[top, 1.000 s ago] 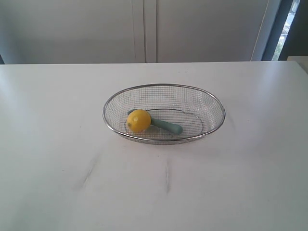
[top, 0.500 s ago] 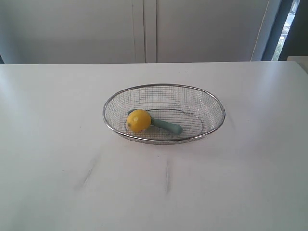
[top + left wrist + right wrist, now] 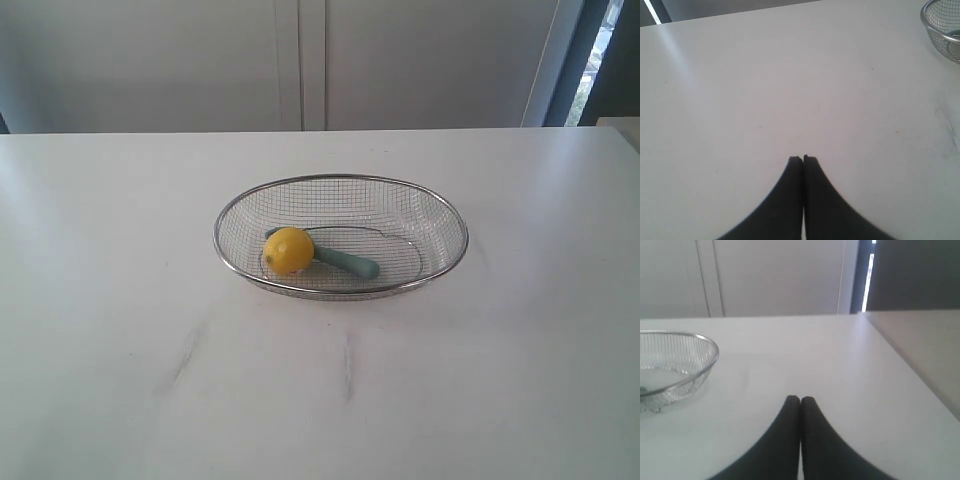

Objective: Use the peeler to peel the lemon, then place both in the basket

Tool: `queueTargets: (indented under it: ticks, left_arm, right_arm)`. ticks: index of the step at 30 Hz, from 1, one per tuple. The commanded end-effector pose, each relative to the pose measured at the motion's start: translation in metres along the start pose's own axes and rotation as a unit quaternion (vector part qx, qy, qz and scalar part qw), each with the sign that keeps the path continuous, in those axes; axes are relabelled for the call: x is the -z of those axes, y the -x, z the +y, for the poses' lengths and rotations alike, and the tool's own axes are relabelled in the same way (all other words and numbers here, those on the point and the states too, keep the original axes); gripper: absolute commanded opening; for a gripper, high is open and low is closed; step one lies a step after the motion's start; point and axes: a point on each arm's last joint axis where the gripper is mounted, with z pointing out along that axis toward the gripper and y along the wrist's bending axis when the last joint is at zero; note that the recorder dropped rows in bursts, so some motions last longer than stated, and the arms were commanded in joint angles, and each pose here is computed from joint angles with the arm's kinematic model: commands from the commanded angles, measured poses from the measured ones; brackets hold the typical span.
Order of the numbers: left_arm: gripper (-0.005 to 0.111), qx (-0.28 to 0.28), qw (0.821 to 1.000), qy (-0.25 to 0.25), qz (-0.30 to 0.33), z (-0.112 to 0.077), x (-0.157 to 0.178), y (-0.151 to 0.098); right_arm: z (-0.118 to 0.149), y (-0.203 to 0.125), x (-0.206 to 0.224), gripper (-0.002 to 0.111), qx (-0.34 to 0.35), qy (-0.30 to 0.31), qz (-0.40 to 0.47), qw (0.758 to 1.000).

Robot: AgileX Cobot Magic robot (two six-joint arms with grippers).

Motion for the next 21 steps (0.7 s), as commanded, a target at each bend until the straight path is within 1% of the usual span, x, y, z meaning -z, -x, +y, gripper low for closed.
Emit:
queueTargets:
  ticks: [1,8,12,21]
  left_arm:
    - [0.0,0.004,1.0,0.0,-0.002,-0.0002,-0.0002,-0.0008]
    - [0.0,0.004,1.0,0.0,-0.002,-0.0002,-0.0002,-0.0008]
    - [0.0,0.004,1.0,0.0,-0.002,-0.0002,-0.0002,-0.0008]
    - [0.0,0.004,1.0,0.0,-0.002,-0.0002,-0.0002,-0.0008]
  right_arm:
    - [-0.002,-0.0109,0.0005,0.0,0.005,-0.011,0.049,0.999]
    - [-0.0013,-0.0106,0.0004,0.0,0.01,-0.007,0.048,0.999]
    - [0.003,-0.0108,0.0005,0.0,0.02,0.017,0.049,0.998]
    - [0.004,-0.0108,0.0005,0.0,-0.002,0.024,0.049,0.999]
